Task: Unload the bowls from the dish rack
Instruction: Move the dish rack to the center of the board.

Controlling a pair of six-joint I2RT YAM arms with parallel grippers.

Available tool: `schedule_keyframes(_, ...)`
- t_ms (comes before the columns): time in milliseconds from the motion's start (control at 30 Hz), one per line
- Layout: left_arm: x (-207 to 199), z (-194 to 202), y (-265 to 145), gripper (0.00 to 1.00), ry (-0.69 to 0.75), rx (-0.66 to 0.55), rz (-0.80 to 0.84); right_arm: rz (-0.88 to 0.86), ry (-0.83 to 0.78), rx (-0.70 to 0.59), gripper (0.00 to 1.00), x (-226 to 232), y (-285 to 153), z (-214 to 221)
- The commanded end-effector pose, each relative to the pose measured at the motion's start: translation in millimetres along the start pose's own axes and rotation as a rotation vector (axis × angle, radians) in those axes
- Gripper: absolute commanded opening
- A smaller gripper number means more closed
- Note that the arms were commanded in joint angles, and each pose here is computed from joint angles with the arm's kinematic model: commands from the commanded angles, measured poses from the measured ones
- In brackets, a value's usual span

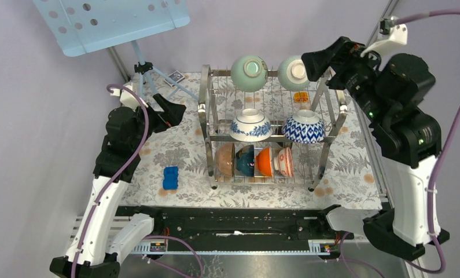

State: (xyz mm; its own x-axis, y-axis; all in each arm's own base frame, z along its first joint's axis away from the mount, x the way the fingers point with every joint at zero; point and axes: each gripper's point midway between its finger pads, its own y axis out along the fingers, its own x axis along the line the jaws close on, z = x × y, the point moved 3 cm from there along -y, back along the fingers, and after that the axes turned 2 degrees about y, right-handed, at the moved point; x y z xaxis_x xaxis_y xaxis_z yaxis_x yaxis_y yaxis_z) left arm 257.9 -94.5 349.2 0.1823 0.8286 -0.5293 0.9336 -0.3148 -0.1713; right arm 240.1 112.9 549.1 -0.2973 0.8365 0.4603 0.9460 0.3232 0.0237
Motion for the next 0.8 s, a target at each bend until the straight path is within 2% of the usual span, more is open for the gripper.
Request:
schedule_keyframes(0, -8, -7, 2, 0.99, -0.006, -0.015, 0.021, 0.101, -0.036, 0.055, 1.0, -9, 0, 10)
schedule_keyframes(133, 2, 1, 5, 0.99, -0.022, 0.003, -0.024, 0.119, -0.034, 0.069, 1.0, -18, -11, 25)
schedule_keyframes(300, 6, 8, 4, 0.99, -0.035, 0.011, -0.032, 0.114, 0.028, -0.055, 1.0, -34, -54, 26)
schedule_keyframes(400, 2, 3, 1, 0.99, -0.046, 0.0, -0.02, 0.26, 0.03, -0.087, 1.0, -59, -72, 25)
schedule_keyframes(633, -32, -43, -11, 0.99, -0.05, -0.095, 0.062, 0.436, 0.002, -0.084, 1.0, -91, -92, 34)
schedule_keyframes(767, -64, -64, -17, 0.99, -0.031, -0.089, 0.181, 0.478, -0.026, -0.065, 0.97, -98, -94, 37)
